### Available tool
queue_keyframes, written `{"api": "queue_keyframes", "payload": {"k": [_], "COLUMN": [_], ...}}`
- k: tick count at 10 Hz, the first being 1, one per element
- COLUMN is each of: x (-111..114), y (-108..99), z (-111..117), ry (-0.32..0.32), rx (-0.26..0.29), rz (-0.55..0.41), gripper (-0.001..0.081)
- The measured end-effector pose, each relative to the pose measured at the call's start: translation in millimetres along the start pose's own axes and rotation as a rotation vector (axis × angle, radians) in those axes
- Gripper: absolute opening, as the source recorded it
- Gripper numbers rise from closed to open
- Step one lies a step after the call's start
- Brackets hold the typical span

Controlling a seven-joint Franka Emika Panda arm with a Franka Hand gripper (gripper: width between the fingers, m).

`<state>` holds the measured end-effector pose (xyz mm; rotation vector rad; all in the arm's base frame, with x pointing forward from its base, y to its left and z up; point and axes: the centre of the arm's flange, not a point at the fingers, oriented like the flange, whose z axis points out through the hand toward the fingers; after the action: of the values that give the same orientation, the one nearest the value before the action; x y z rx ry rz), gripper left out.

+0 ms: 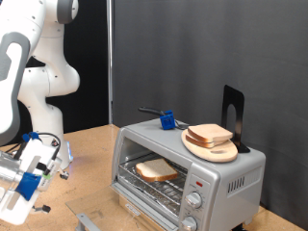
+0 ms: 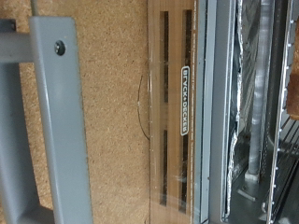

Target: Make a piece of toast with the oven

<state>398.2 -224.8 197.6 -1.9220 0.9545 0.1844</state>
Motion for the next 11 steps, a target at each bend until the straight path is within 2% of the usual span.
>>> {"api": "queue_keyframes", "payload": {"k": [4, 7, 11], "x": [3.5, 1.1, -14.2], "y": [6.4, 13.7, 20.0], "z": [10.7, 35.7, 69.9], "ry": [-0.027, -0.022, -0.060], "rx": [0.012, 0.006, -0.002], "rz": [0.022, 0.049, 0.067], "gripper": [0.0682, 0.0682, 0.0682]}}
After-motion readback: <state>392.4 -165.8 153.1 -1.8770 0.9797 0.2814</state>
